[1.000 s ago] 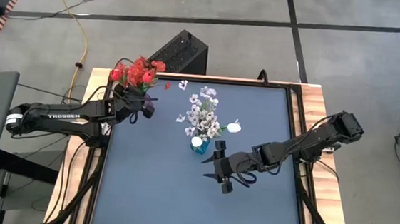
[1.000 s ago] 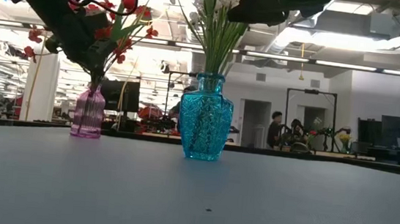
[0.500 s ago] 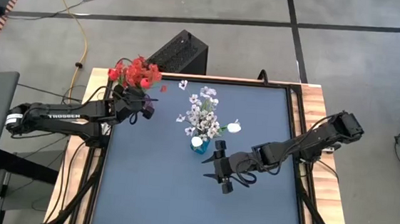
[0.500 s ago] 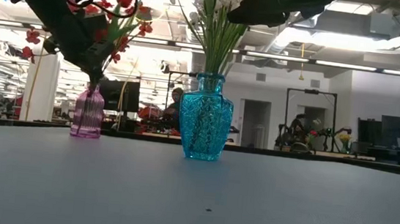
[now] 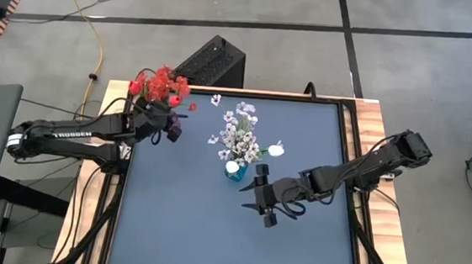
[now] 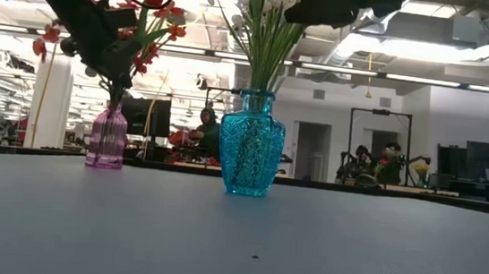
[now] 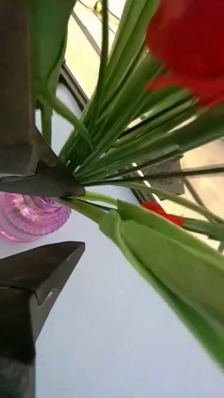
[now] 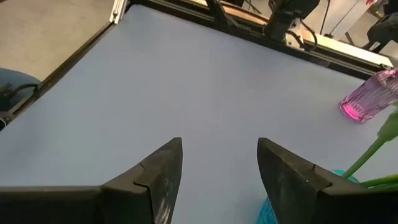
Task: Sort flowers into vase by color
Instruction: Put the red flower into the purple vase, then return to Home Position
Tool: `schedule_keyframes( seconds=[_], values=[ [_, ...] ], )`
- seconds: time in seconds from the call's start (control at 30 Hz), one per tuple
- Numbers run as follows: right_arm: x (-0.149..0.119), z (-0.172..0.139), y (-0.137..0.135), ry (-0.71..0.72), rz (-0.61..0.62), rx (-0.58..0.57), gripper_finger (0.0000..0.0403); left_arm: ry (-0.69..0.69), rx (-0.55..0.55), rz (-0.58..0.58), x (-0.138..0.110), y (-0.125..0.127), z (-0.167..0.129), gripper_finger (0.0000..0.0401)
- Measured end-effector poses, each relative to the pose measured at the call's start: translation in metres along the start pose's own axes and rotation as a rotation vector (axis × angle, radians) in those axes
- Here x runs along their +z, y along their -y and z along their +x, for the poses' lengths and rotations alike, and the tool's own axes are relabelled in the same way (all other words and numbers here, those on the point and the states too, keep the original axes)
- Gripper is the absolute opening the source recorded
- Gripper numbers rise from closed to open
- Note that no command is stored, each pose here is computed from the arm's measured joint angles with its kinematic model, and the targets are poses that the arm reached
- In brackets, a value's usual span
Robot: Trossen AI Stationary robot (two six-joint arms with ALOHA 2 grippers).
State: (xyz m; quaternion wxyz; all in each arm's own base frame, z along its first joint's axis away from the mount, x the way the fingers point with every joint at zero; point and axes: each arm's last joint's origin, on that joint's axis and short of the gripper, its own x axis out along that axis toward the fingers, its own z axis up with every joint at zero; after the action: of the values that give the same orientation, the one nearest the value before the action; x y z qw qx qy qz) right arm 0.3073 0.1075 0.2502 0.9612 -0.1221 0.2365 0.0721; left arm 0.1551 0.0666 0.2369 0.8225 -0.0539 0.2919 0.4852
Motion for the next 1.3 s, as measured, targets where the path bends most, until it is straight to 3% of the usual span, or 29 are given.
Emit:
schedule_keyframes(
  seconds=[0.27,0.5,0.8,1.0,1.13,1.3],
  values=[
    [0.002,-0.004,0.002,0.004,-0.001,-0.004,0.0232,-0.064,-0.028,0.042,0.017,-0.007,-0.016,0.0114],
    [0.004,-0.010,0.005,0.005,0.003,-0.006,0.0232,-0.133,-0.144,0.061,0.032,-0.012,-0.033,0.0114],
    [0.011,-0.028,0.007,0.030,0.036,0.007,0.0232,-0.246,-0.602,0.141,0.031,-0.001,-0.041,0.0114],
    [0.019,-0.047,0.005,0.073,0.040,0.023,0.0232,-0.262,-0.806,0.099,0.035,0.004,-0.045,0.0114],
    [0.024,-0.060,0.005,0.109,0.041,0.032,0.0232,-0.139,-0.981,0.133,0.044,0.013,-0.054,0.0114],
    [0.031,-0.078,0.004,0.161,0.053,0.047,0.0232,0.129,-1.157,0.153,0.062,0.019,-0.076,0.0114]
  ],
)
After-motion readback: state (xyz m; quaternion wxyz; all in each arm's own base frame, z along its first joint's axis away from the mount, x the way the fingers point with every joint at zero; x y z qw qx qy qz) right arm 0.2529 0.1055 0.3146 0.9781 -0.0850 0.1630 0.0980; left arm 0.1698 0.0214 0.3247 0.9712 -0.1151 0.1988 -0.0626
